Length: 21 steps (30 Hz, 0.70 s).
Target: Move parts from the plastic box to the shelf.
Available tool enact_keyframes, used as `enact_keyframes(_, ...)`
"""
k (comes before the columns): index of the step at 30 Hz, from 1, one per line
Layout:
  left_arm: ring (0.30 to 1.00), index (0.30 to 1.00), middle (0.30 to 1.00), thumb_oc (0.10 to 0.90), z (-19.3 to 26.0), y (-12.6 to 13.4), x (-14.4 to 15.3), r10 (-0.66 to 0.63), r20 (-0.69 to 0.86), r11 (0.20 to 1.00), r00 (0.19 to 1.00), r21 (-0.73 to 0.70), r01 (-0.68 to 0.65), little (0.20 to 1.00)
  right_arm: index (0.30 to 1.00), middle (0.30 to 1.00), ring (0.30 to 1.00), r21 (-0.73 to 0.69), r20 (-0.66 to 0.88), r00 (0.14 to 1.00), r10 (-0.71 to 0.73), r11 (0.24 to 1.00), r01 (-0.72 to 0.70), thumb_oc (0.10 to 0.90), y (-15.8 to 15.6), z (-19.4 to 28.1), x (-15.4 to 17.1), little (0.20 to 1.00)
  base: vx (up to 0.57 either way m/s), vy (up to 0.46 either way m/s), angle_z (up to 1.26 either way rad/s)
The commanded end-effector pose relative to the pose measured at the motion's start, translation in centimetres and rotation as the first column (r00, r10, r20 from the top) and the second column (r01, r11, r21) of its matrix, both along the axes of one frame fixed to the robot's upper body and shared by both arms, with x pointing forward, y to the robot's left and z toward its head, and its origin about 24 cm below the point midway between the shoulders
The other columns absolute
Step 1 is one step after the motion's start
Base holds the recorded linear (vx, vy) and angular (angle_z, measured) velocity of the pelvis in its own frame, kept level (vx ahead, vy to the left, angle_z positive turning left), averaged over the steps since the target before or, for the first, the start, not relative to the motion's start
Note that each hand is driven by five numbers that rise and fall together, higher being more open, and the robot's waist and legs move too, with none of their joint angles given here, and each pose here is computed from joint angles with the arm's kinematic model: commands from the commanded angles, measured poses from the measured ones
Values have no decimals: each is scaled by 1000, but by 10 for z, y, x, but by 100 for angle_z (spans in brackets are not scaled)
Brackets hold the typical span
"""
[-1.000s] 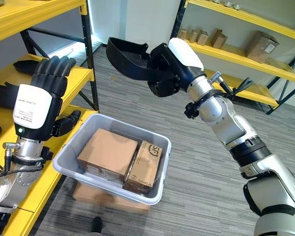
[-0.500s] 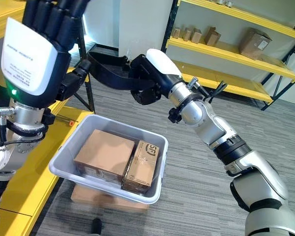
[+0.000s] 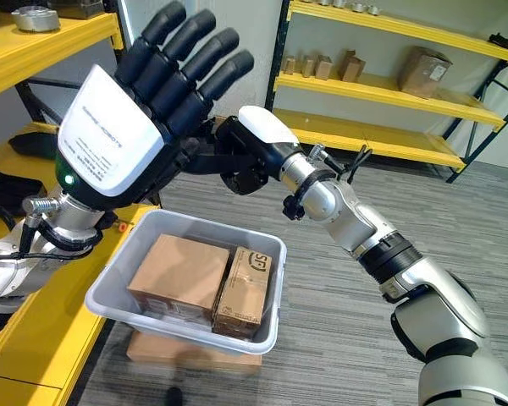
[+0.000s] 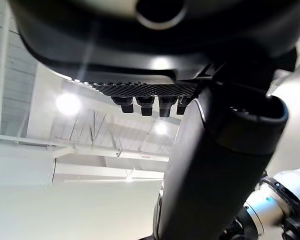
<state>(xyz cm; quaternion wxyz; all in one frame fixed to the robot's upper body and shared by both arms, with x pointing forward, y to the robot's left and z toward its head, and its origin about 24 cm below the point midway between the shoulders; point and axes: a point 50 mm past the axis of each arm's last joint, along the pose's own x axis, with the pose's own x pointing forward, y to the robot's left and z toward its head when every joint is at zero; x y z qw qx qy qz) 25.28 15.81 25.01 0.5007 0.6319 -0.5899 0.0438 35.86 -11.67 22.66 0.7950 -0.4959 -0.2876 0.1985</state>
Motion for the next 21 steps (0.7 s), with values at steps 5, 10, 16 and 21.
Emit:
enact_keyframes(5, 1000, 1000, 1000, 900, 13, 10, -20, -27, 59, 997, 998, -78, 31, 1000, 300, 300, 300, 66, 262, 965, 1, 998, -19, 400, 4, 74, -1, 300, -1, 7, -11)
enact_keyframes(10, 1000, 1000, 1000, 900, 13, 2, -39, -133, 42, 984, 990, -115, 137, 1000, 300, 300, 300, 69, 261, 965, -22, 998, 4, 400, -2, 74, 0, 300, 0, 0, 0)
enact_keyframes(16, 1000, 1000, 1000, 900, 11, -2, -50, -213, 14, 964, 977, -159, 213, 1000, 300, 300, 300, 68, 262, 964, -50, 997, 34, 400, -11, 73, 2, 300, 0, 0, 0)
enact_keyframes(21, 1000, 1000, 1000, 900, 11, -8, -57, -268, -1, 948, 963, -176, 264, 1000, 300, 300, 300, 65, 264, 963, -60, 997, 44, 400, -14, 72, 1, 300, 0, 0, 0)
